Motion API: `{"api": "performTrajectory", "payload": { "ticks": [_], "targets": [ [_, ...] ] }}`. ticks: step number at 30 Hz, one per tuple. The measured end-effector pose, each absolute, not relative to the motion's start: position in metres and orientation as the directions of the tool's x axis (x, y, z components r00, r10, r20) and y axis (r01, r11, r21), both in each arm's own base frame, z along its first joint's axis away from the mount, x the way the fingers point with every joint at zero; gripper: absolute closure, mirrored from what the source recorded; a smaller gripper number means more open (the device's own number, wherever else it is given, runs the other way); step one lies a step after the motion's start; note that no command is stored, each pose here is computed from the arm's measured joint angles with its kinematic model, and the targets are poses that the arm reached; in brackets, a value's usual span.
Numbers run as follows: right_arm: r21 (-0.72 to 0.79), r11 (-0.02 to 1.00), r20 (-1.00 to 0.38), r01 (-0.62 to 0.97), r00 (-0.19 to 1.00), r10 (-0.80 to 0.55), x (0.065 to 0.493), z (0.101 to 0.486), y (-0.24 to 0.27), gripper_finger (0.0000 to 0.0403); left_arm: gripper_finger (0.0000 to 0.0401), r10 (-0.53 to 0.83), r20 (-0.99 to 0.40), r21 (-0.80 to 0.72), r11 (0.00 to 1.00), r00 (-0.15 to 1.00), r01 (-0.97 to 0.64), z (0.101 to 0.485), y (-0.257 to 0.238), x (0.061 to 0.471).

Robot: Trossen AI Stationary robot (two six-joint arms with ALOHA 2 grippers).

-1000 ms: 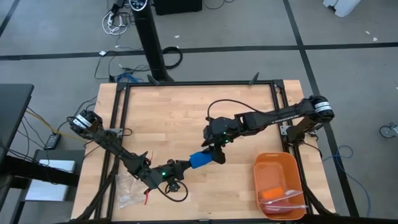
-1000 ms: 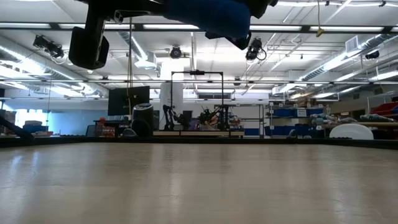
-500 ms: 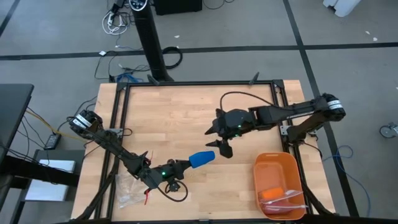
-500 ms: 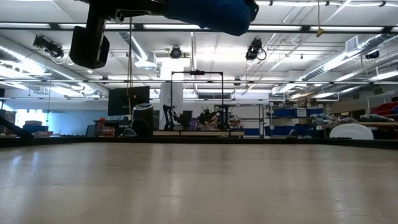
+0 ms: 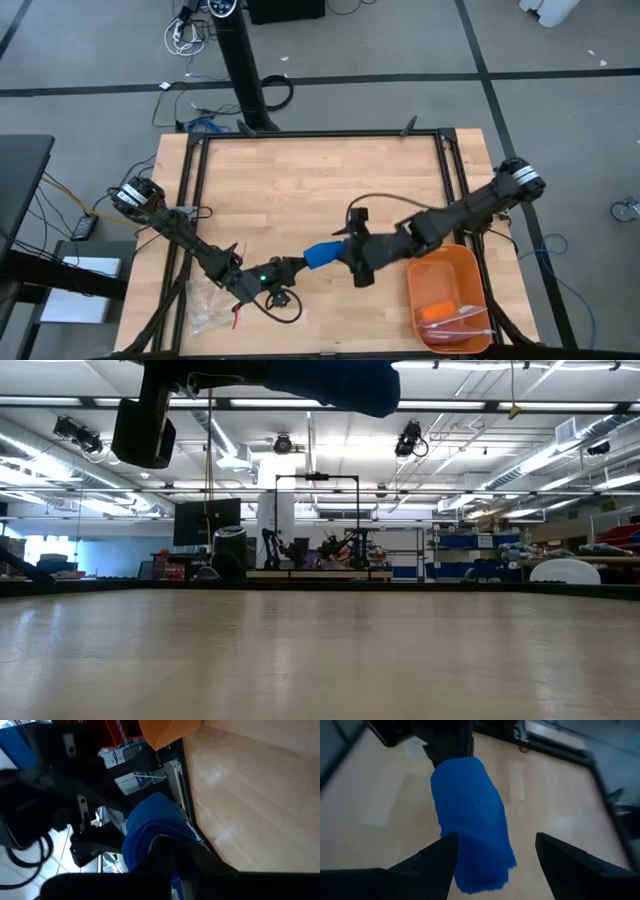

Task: Roll bandage
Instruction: Roll the blue bandage

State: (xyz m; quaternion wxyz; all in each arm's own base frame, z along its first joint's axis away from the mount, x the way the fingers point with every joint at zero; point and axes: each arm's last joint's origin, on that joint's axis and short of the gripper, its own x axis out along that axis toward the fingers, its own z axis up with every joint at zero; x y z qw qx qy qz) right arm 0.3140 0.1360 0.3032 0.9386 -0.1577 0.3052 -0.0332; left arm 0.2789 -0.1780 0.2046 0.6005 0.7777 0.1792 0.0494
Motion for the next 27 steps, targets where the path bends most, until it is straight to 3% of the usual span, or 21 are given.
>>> {"api": "performTrajectory", "payload": {
  "ticks": [4, 8, 17, 27],
  "targets": [
    [-0.432, 0.902, -0.524, -0.027, 0.821, -0.226, 0.321, 0.311, 0.156, 0.0135, 0.0384, 0.345, -0.138, 0.954, -0.207, 0.928, 0.218, 0.205, -0.176, 0.28],
    [-0.443, 0.895, -0.523, -0.053, 0.826, -0.21, 0.329, 0.316, 0.17, 0.0135, 0.0384, 0.356, -0.136, 0.954, -0.204, 0.924, 0.219, 0.205, -0.174, 0.281],
    [-0.586, 0.808, -0.599, -0.063, 0.705, -0.38, 0.35, 0.288, 0.17, 0.0128, 0.0384, 0.376, -0.114, 0.964, -0.181, 0.92, 0.193, 0.208, -0.172, 0.283],
    [-0.547, 0.836, -0.614, -0.048, 0.702, -0.361, 0.358, 0.296, 0.163, 0.0115, 0.0384, 0.372, -0.108, 0.965, -0.183, 0.922, 0.187, 0.209, -0.173, 0.283]
  ]
}}
